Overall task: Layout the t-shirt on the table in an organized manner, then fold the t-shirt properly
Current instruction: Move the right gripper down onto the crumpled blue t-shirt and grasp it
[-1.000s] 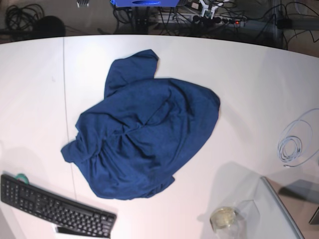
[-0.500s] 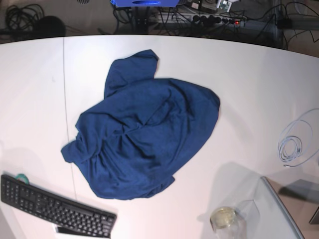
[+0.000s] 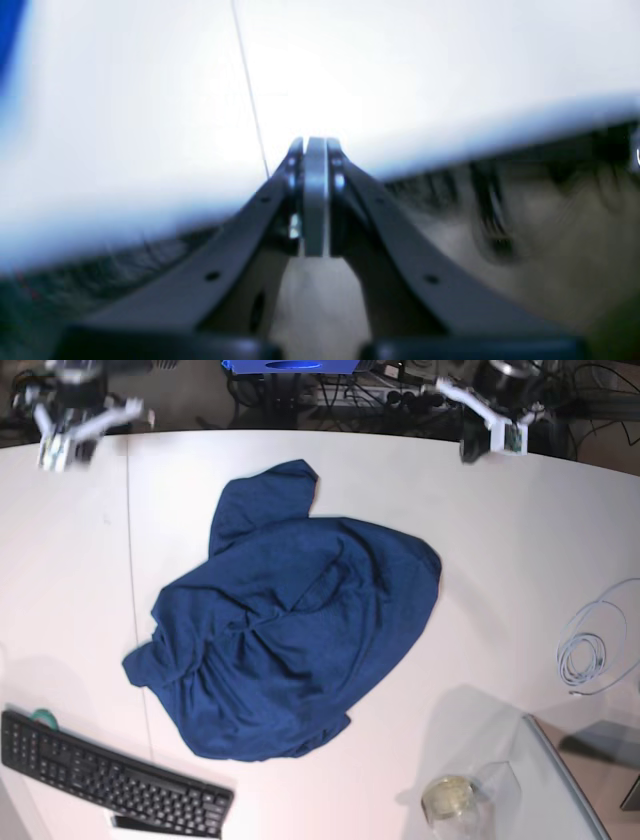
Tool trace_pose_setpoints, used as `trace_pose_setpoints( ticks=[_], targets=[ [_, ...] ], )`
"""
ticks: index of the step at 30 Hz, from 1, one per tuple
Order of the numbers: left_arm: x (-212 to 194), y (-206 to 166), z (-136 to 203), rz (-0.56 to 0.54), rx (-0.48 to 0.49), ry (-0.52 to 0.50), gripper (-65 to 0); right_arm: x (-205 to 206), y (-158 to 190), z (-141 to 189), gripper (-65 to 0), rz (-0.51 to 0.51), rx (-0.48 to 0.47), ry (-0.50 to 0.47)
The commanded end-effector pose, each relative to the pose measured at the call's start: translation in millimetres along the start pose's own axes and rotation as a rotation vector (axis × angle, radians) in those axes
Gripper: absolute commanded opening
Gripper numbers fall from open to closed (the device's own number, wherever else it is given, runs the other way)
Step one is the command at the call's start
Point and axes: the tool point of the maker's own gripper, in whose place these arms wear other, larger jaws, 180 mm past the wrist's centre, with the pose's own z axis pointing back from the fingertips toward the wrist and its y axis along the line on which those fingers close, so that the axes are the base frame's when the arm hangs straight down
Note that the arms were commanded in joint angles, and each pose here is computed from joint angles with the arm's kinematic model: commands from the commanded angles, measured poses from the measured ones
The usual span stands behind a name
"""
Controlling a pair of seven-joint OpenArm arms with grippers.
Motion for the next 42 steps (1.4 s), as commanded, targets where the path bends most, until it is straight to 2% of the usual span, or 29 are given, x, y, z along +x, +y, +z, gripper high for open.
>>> trace_pose_setpoints(
  ticks=[1, 5, 6, 10, 12, 15, 18, 20, 22, 27, 30, 35, 37, 39, 41, 42],
  targets=[
    [17.2, -3.0, -4.6, 0.038, -0.014, -0.037, -65.0, 14.3, 3.6, -4.4, -56.3, -0.037, 0.018, -0.008],
    [35.4, -5.3, -24.6, 0.079, -0.031, -0.013, -65.0, 79.8, 24.3, -46.2, -39.0, -0.103, 0.119, -0.03],
    [38.0, -4.3, -27.5, 0.079, -0.029, -0.011, -65.0, 95.2, 29.6, -53.9, -36.9, -0.12, 0.141, -0.033],
    [49.5, 0.8, -34.9, 0.074, -0.019, -0.028, -65.0, 173.2, 52.3, -74.4, -35.7, -0.167, 0.212, -0.097],
    [54.6, 6.6, -36.0, 0.077, -0.006, -0.042, -65.0, 194.1, 64.1, -89.1, -35.0, -0.185, 0.239, -0.084],
    [59.4, 15.9, -36.1, 0.091, 0.023, -0.057, -65.0, 189.2, 77.3, -128.2, -33.6, -0.213, 0.257, 0.024],
    [61.8, 25.0, -35.2, 0.098, 0.049, -0.066, -50.7, 183.4, 86.3, -154.0, -33.6, -0.234, 0.264, 0.094],
    [62.0, 25.9, -35.0, 0.107, 0.056, -0.07, -45.3, 183.1, 89.9, -164.3, -33.3, -0.241, 0.264, 0.103],
    [59.6, 26.4, -35.4, 0.109, 0.058, -0.064, -45.1, 179.5, 98.3, -168.7, -33.2, -0.226, 0.276, 0.124],
    [46.1, 32.0, -39.4, 0.117, 0.074, -0.031, -45.1, 172.0, 137.8, -164.8, -33.0, -0.101, 0.34, 0.147],
    [41.7, 34.2, -41.0, 0.119, 0.08, -0.02, -45.1, 173.7, 141.2, -172.8, -33.0, -0.103, 0.338, 0.148],
    [40.6, 34.6, -41.1, 0.119, 0.081, -0.017, -45.1, 153.2, 140.4, -188.7, -33.8, -0.111, 0.32, 0.191],
    [40.6, 34.6, -41.1, 0.119, 0.081, -0.017, -45.1, 144.6, 139.8, -192.5, -37.1, -0.113, 0.314, 0.208],
    [40.6, 34.6, -41.1, 0.119, 0.081, -0.017, -45.1, 142.0, 138.3, -194.1, -48.0, -0.118, 0.31, 0.209],
    [41.2, 34.6, -41.4, 0.119, 0.081, -0.018, -45.1, 138.3, 136.9, -192.9, -63.6, -0.122, 0.309, 0.212],
    [41.2, 34.6, -41.4, 0.119, 0.081, -0.018, -45.1, 137.0, 136.2, -191.2, -65.0, -0.125, 0.31, 0.209]
  ],
)
